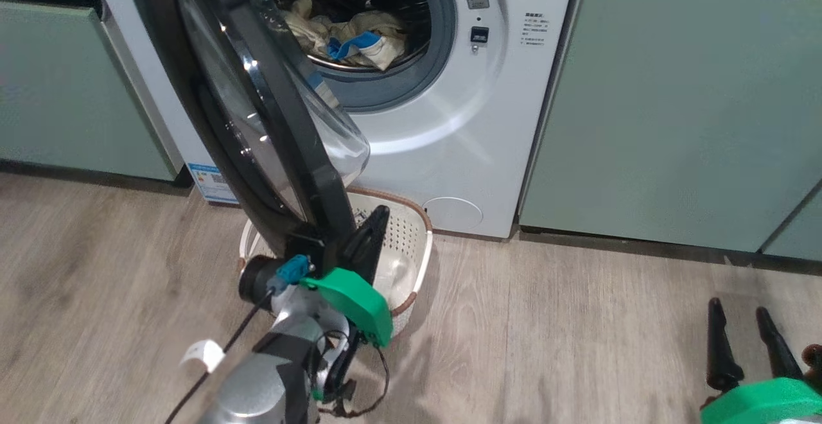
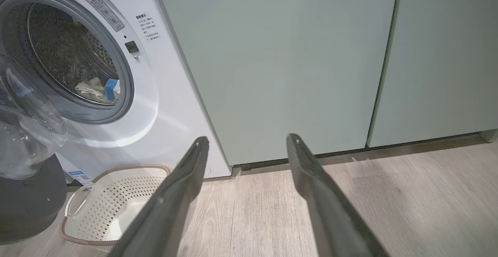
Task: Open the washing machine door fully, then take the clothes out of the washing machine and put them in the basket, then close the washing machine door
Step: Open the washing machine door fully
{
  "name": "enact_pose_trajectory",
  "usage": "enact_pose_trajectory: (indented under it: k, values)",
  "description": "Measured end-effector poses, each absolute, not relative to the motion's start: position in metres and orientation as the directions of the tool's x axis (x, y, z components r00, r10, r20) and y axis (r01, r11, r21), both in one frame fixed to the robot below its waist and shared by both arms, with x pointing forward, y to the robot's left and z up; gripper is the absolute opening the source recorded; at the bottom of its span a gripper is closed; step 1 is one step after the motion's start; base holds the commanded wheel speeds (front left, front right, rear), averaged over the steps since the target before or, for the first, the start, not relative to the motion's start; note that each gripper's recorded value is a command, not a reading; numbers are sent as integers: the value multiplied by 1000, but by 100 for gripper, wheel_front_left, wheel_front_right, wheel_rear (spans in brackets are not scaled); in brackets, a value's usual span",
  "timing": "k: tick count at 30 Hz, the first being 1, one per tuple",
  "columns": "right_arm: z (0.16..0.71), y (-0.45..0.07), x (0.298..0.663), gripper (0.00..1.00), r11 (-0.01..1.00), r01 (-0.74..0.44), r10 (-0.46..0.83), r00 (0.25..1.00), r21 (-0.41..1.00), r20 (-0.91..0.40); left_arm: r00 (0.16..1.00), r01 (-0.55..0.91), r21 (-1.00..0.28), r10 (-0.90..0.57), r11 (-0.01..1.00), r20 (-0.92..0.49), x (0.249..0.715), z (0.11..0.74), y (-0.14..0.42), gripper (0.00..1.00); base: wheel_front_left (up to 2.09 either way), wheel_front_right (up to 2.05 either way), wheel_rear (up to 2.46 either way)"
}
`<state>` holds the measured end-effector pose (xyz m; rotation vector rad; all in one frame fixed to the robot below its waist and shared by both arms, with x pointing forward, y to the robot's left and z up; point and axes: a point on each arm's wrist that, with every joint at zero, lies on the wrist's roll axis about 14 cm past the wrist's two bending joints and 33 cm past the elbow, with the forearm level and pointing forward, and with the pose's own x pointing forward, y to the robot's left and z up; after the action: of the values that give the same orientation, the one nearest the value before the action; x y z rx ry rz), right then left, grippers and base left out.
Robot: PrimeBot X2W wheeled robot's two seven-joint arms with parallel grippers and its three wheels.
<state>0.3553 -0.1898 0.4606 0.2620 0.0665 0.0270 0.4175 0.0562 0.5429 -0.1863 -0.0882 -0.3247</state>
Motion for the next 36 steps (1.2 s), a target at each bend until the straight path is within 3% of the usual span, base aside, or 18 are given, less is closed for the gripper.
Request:
enact_pose_trajectory:
  k: [36]
  values:
    - [465, -124, 384, 100, 942, -197, 218, 975, 271, -49, 986, 146, -146, -131, 978, 104, 396, 536, 133, 0, 0, 0, 0]
